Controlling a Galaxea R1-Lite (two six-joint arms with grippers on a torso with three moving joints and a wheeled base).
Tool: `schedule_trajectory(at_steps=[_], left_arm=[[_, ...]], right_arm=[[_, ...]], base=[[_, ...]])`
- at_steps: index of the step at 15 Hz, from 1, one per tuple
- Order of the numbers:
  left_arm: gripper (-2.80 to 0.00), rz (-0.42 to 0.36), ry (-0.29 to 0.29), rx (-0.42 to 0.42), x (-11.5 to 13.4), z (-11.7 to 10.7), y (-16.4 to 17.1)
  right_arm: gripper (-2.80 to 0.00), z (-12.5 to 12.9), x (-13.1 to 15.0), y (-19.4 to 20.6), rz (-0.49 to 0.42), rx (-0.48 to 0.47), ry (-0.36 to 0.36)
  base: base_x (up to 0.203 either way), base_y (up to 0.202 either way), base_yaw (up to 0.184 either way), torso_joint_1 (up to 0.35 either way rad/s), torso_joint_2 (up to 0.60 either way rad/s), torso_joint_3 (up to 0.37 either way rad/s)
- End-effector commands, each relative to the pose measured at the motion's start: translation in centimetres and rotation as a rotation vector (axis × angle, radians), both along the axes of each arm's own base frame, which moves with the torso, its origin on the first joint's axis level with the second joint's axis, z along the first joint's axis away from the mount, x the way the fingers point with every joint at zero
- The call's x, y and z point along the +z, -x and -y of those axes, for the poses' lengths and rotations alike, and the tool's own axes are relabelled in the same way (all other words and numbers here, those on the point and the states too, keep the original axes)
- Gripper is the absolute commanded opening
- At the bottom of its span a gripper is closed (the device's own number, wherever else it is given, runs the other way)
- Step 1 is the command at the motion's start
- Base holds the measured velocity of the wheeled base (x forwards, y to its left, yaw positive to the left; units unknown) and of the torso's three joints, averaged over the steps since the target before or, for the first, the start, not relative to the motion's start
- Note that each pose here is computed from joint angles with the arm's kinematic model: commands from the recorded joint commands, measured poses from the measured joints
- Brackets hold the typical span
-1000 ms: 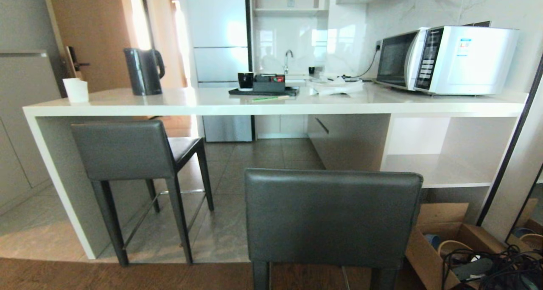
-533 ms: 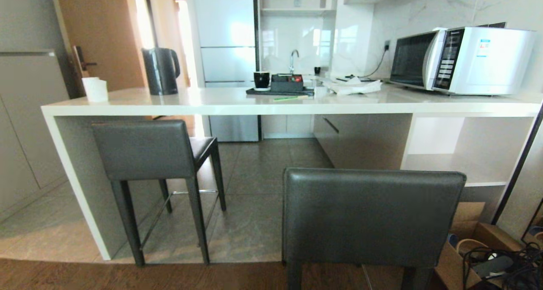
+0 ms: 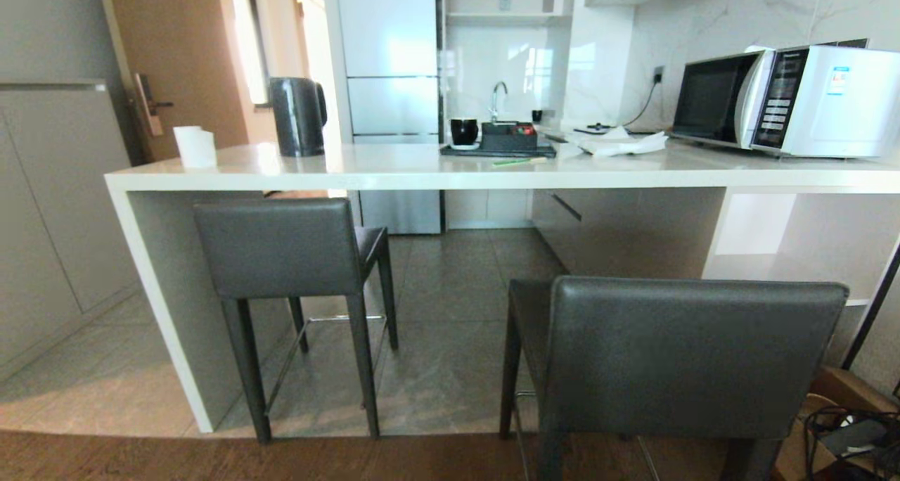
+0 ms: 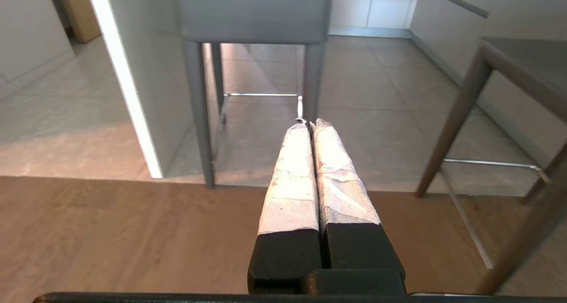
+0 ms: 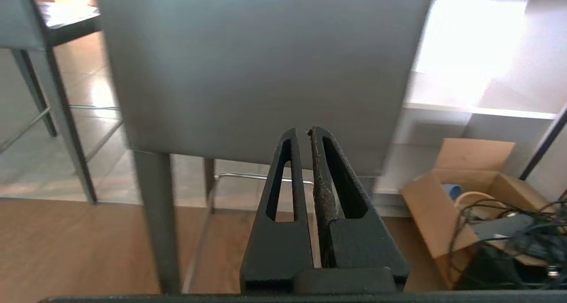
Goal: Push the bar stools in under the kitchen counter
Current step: Pull the gray chair out from under the dining table
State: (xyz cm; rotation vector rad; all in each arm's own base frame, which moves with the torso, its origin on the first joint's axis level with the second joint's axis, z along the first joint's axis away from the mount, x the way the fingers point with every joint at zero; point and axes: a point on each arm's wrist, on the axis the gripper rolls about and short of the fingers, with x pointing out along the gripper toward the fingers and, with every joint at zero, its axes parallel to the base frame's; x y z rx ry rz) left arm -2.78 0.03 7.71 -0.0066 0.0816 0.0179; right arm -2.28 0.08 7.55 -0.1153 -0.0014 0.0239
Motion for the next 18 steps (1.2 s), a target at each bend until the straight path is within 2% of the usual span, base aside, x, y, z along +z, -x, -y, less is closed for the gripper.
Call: schedule_trajectory(at_steps=[1, 18], left_arm=[[-2.8, -0.003, -0.001, 0.001, 0.0, 0.0, -0.01], [-2.8, -0.001, 0.0, 0.001, 0.01, 0.0, -0.01]], right_arm=[[-2.8, 0.0, 0.0, -0.01, -0.001, 0.001, 0.001], [-2.8, 0.0, 0.0, 0.0, 0.0, -0.001, -0.008]], base=[[0.0, 0.2, -0.002, 0.002, 0.0, 0.0], [0.0, 0.196, -0.002, 0.003, 0.0, 0.002]])
